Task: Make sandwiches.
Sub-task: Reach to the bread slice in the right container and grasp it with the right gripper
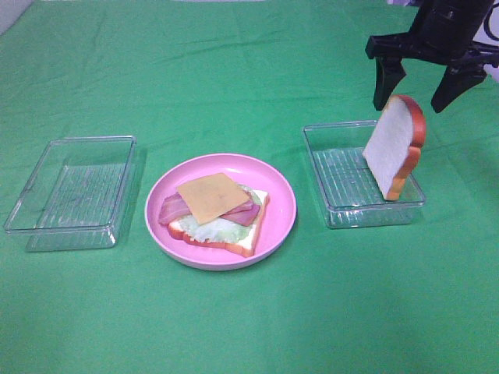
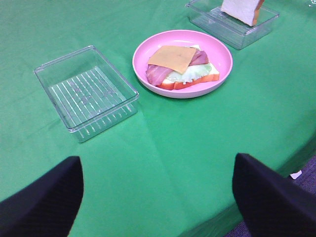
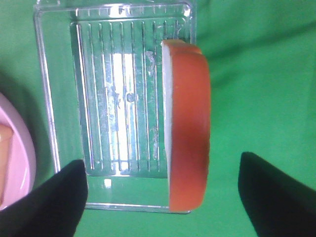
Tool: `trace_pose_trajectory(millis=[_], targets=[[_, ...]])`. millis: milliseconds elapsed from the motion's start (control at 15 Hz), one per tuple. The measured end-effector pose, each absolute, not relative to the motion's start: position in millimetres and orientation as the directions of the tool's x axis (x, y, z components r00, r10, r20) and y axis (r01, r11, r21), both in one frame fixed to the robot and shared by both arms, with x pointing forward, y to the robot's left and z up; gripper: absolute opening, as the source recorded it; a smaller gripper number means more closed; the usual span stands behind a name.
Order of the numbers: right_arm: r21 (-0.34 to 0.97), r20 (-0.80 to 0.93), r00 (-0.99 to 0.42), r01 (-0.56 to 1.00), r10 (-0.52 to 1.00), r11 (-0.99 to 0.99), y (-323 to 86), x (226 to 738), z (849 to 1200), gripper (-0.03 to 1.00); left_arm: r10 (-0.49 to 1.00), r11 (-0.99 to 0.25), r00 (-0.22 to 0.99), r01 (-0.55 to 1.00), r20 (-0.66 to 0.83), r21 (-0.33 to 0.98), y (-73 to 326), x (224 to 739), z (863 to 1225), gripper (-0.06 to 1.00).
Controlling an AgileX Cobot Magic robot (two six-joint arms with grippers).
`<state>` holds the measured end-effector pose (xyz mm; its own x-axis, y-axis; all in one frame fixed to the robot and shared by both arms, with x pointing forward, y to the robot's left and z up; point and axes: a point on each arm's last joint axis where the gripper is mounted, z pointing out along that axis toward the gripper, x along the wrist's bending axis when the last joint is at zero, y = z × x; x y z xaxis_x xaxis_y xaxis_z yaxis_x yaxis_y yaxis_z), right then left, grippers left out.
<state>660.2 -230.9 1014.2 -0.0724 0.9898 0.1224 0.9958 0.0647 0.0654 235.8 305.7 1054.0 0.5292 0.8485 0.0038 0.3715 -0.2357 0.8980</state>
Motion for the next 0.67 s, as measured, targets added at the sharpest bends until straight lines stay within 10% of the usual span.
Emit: trace_pose_trajectory(millis=[267, 533, 667], targets=[[0.001, 0.105, -0.070, 0.998, 0.992, 0.070, -231, 667, 986, 0.72, 0.848, -0.237, 0.530, 0.374, 0.003, 0.897, 305, 236, 1053, 0.78], [0.002, 0.091, -0.079, 0.997, 0.993, 0.079, -232, 668, 983, 0.24, 0.848, -0.237, 0.530, 0.374, 0.003, 0.897, 305, 236, 1053, 0.78], [0.004, 0.089, -0.083, 0.997, 0.993, 0.083, -233, 667, 984, 0.20, 0.848, -0.237, 0.530, 0.374, 0.003, 0.897, 305, 236, 1053, 0.78]])
